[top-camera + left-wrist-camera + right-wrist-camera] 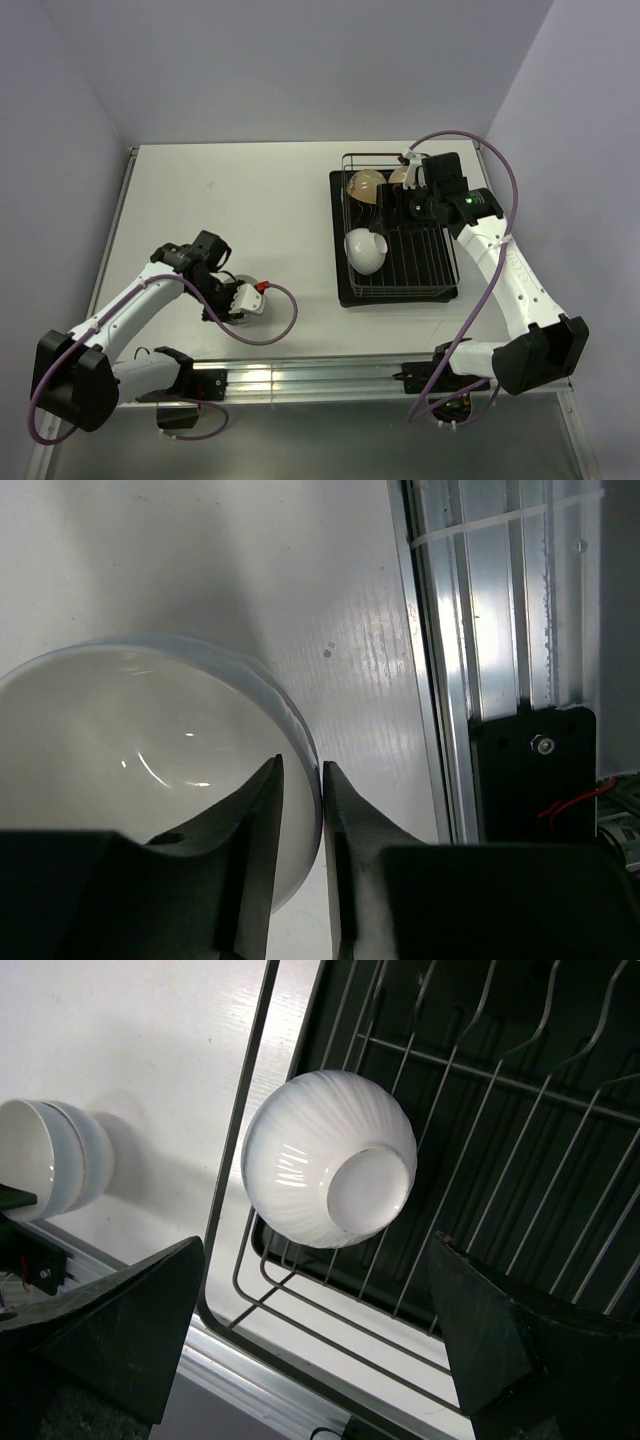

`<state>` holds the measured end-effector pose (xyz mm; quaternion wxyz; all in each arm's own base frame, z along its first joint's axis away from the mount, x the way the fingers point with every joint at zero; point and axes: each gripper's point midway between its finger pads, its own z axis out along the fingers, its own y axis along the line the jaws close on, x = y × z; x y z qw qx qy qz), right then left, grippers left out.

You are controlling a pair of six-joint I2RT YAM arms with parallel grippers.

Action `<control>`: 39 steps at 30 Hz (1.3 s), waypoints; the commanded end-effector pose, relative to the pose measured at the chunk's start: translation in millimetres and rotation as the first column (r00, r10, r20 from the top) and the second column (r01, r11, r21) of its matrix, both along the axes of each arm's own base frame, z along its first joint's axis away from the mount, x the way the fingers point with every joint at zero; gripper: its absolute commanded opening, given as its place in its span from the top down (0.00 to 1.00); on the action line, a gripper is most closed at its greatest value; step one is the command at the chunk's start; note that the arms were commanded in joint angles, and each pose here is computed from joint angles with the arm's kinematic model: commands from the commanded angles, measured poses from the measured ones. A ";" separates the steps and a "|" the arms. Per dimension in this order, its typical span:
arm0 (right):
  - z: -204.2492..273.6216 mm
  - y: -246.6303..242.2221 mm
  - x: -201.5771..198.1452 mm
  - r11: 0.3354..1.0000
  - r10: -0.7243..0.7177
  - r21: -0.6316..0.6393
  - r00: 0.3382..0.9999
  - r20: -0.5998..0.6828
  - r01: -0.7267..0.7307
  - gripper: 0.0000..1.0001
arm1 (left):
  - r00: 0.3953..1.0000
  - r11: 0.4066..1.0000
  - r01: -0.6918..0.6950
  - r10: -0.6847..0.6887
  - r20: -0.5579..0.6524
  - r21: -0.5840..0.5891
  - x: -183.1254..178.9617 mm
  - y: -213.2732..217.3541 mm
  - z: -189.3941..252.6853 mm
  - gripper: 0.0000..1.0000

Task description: Load the bowls into the dish rack

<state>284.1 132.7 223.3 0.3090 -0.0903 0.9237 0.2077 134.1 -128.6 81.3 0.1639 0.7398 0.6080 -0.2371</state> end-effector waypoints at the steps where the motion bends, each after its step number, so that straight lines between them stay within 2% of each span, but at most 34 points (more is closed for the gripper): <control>1: 5.7 -1.6 0.5 1.000 0.004 0.002 1.000 0.021 -0.004 0.00 | 1.000 1.000 0.010 -0.010 -0.006 -0.023 -2.6 -4.3 8.8 0.73; 4: 9.3 0.0 0.1 1.000 0.012 0.011 1.000 0.029 -0.012 0.00 | 1.000 1.000 0.004 -0.004 0.000 -0.014 -2.3 -3.8 11.2 0.78; 9: 25.4 7.9 0.4 0.998 0.035 0.058 0.998 0.061 -0.039 0.00 | 1.000 1.000 -0.015 0.016 0.024 -0.020 2.1 -8.3 24.2 1.00; 17: 57.3 9.9 3.6 0.992 0.013 0.121 0.986 0.164 -0.033 0.00 | 0.997 0.995 -0.056 0.060 0.040 -0.084 9.9 -23.5 57.3 1.00; 22: 74.0 1.7 9.5 0.987 -0.043 0.159 0.977 0.209 0.010 0.00 | 0.981 0.974 -0.130 0.153 0.116 -0.184 33.5 -40.9 99.9 1.00; 23: 76.6 1.8 9.7 0.985 -0.047 0.174 0.977 0.209 0.011 0.00 | 0.971 0.963 -0.135 0.176 0.165 -0.232 46.1 -48.9 115.0 1.00; 26: 86.0 -0.2 12.3 0.975 -0.081 0.218 0.973 0.216 0.033 0.00 | 0.941 0.923 -0.194 0.271 0.204 -0.333 61.8 -64.0 145.3 1.00; 29: 96.2 0.3 12.2 0.962 -0.097 0.271 0.970 0.222 0.034 0.00 | 0.897 0.868 -0.207 0.353 0.267 -0.452 80.4 -82.2 177.5 1.00; 30: 101.9 4.3 10.9 0.954 -0.081 0.299 0.970 0.228 0.009 0.00 | 0.879 0.840 -0.170 0.365 0.306 -0.515 87.7 -95.5 195.0 1.00; 33: 113.6 8.3 8.5 0.933 -0.081 0.359 0.968 0.239 -0.011 0.00 | 0.844 0.786 -0.181 0.432 0.317 -0.591 96.6 -112.3 213.2 1.00; 34: 116.0 9.0 6.9 0.925 -0.091 0.379 0.968 0.234 -0.005 0.00 | 0.820 0.744 -0.176 0.473 0.323 -0.644 105.1 -120.9 228.1 1.00; 36: 123.2 11.6 6.5 0.914 -0.092 0.405 0.964 0.249 -0.017 0.00 | 0.794 0.708 -0.168 0.509 0.331 -0.686 109.0 -136.1 237.8 1.00; 37: 126.9 14.1 5.2 0.904 -0.092 0.427 0.966 0.243 -0.021 0.00 | 0.781 0.671 -0.150 0.531 0.329 -0.726 113.6 -146.8 249.8 1.00; 39: 133.1 16.8 4.9 0.894 -0.091 0.447 0.965 0.246 -0.029 0.00 | 0.785 0.654 -0.126 0.526 0.328 -0.746 106.8 -166.8 252.8 1.00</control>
